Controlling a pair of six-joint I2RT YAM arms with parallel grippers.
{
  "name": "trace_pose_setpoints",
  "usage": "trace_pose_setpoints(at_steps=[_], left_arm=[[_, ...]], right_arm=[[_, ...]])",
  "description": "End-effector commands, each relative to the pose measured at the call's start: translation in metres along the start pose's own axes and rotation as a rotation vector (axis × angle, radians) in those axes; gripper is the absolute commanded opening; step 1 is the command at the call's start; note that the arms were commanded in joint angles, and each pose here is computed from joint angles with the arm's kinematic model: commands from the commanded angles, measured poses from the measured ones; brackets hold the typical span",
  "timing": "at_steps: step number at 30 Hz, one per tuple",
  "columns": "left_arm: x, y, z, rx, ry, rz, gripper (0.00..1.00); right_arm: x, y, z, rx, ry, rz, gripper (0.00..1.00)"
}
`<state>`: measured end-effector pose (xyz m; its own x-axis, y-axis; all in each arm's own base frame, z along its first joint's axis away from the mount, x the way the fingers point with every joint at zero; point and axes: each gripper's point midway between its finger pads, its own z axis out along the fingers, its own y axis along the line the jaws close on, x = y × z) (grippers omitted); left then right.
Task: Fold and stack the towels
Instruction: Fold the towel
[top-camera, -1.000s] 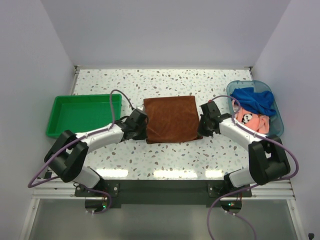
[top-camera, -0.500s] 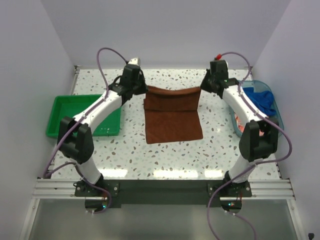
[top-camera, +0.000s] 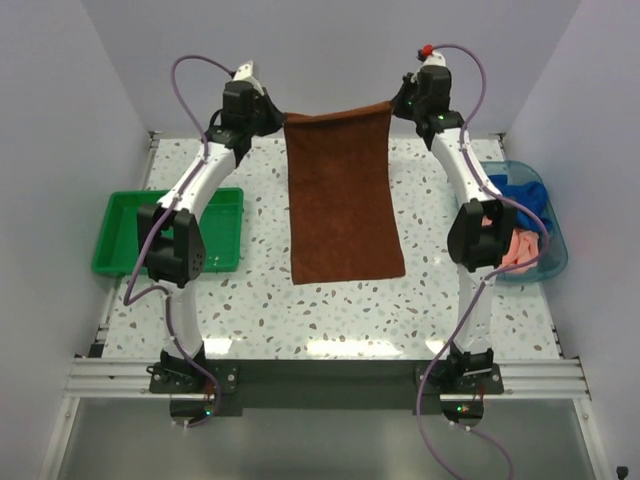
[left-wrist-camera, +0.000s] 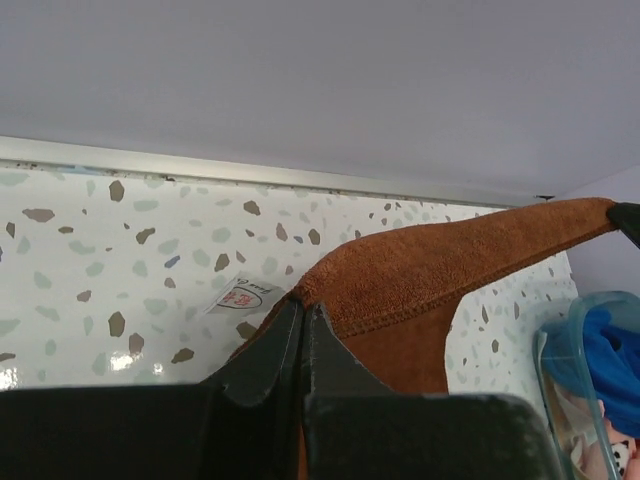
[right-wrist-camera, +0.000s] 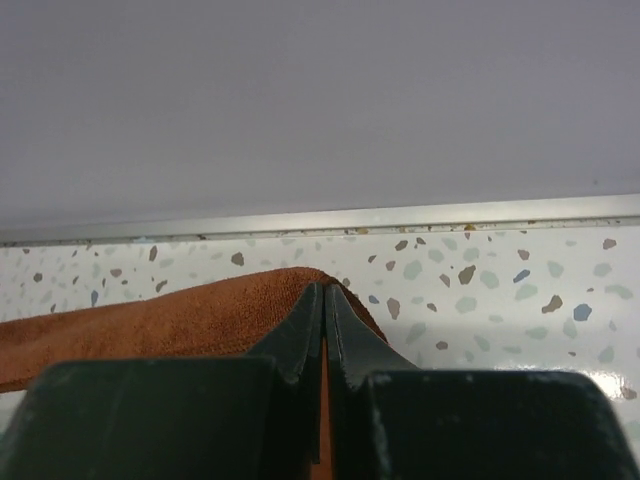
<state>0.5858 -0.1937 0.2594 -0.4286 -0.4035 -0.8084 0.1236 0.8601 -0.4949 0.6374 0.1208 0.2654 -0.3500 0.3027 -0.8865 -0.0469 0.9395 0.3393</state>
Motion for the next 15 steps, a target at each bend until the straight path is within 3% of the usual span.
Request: trace_pose_setpoints(at_steps=[1,7,15], left_arm=[[-0.033,-0.029,-0.009,0.127,-0.073,0.016,0.00],[0.013,-0.019,-0.031,0.134,0.054,-0.033,0.00],[0.098,0.005,-0.086,0.087,0.260,-0.110,0.00]], right_arm=[[-0.037,0.020,-0.010,-0.085,-0.081,-0.084,0.00],[0.005,0.006,-0.042,-0.051,0.054,-0.097,0.00],[0.107,-0.039,-0.110,0.080,0.333,-0.080,0.00]])
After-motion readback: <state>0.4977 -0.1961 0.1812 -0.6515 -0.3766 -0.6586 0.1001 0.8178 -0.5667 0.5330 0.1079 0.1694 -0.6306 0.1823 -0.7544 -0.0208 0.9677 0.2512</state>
